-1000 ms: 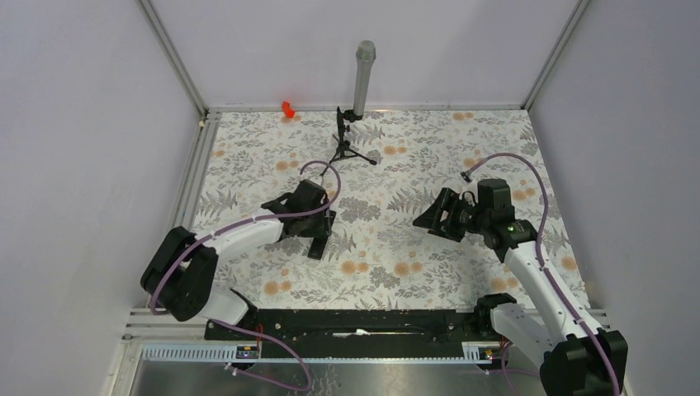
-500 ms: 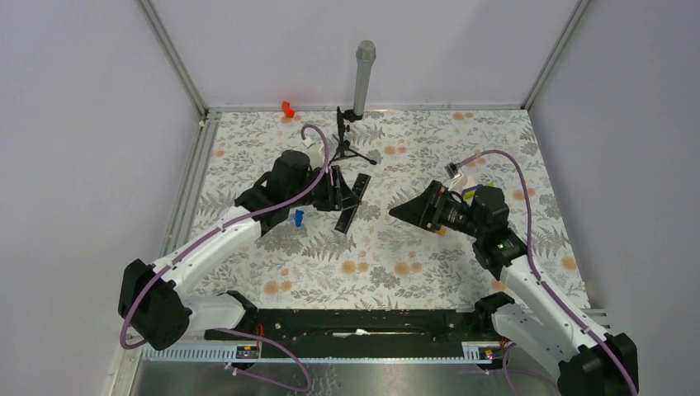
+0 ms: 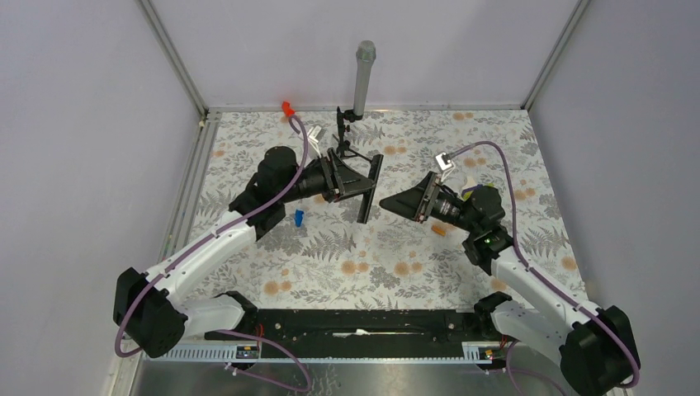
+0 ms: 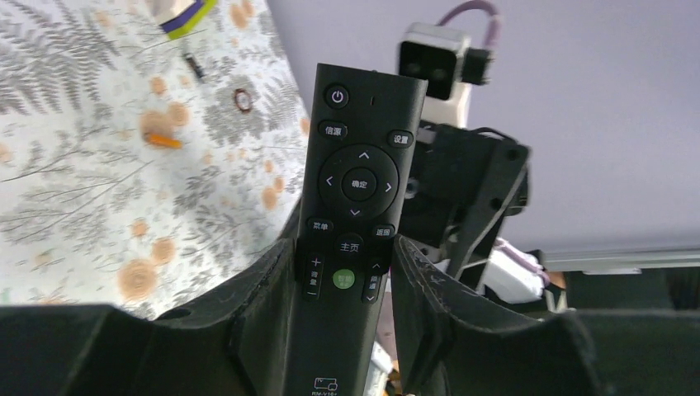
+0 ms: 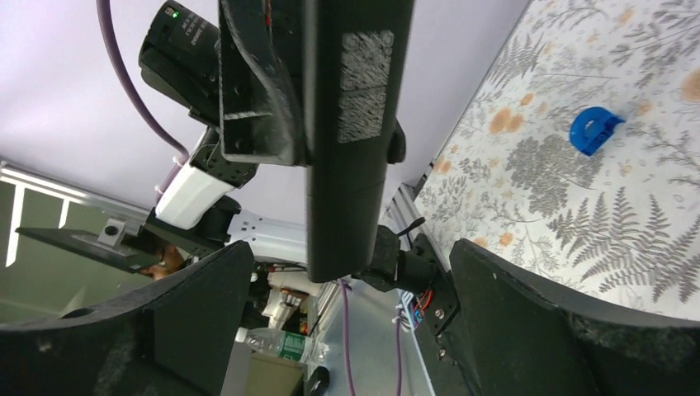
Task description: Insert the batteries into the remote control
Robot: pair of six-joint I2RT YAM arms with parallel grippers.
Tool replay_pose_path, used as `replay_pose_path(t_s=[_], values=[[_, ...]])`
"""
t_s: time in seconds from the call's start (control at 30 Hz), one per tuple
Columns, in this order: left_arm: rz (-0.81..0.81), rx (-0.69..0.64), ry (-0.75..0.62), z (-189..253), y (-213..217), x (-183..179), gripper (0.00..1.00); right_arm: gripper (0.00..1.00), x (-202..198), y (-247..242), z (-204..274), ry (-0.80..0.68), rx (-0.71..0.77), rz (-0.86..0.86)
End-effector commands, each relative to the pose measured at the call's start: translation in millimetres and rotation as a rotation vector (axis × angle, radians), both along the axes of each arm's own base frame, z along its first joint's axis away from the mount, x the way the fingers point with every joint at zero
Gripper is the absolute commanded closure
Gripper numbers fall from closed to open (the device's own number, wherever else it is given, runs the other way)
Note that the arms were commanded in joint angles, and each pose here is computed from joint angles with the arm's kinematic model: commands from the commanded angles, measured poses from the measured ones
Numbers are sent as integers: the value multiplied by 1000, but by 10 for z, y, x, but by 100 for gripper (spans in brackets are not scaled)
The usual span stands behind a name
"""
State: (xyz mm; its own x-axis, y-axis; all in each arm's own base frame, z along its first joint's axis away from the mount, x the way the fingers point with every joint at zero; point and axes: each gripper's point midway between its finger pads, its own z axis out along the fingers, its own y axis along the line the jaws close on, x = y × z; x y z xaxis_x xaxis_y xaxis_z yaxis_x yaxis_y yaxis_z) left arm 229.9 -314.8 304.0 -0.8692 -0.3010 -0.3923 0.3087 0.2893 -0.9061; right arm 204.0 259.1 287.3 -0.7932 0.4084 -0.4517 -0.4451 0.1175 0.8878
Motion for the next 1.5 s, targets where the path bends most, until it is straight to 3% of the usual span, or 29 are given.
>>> replay_pose_path(t_s=[0.0,0.2,0.53,0.8,0.87,1.0,1.1,1.17,1.3,1.47], values=[[-53,-192,-67,582,-34,-102,75,3,-189,129,371,-104,98,104],[-86,-268,-48,653,-82,-122,75,6,-239,236,470,-114,109,137],[-36,-274,-54,636,-56,-53,75,18,-305,331,621,-129,189,187],[17,-247,-79,583,-6,1,70,48,-228,386,592,-154,181,145],[18,-244,-78,568,-10,7,64,54,-187,405,563,-185,150,127],[45,-187,-97,466,10,54,44,56,-50,447,409,-238,16,73],[111,-72,-119,311,101,134,24,57,50,450,312,-285,-70,33],[183,25,-159,229,209,236,18,57,126,451,193,-304,-145,9],[220,140,-286,185,319,340,12,60,227,477,-47,-350,-296,-11],[210,256,-320,67,345,431,12,62,311,563,-391,-373,-497,-32]])
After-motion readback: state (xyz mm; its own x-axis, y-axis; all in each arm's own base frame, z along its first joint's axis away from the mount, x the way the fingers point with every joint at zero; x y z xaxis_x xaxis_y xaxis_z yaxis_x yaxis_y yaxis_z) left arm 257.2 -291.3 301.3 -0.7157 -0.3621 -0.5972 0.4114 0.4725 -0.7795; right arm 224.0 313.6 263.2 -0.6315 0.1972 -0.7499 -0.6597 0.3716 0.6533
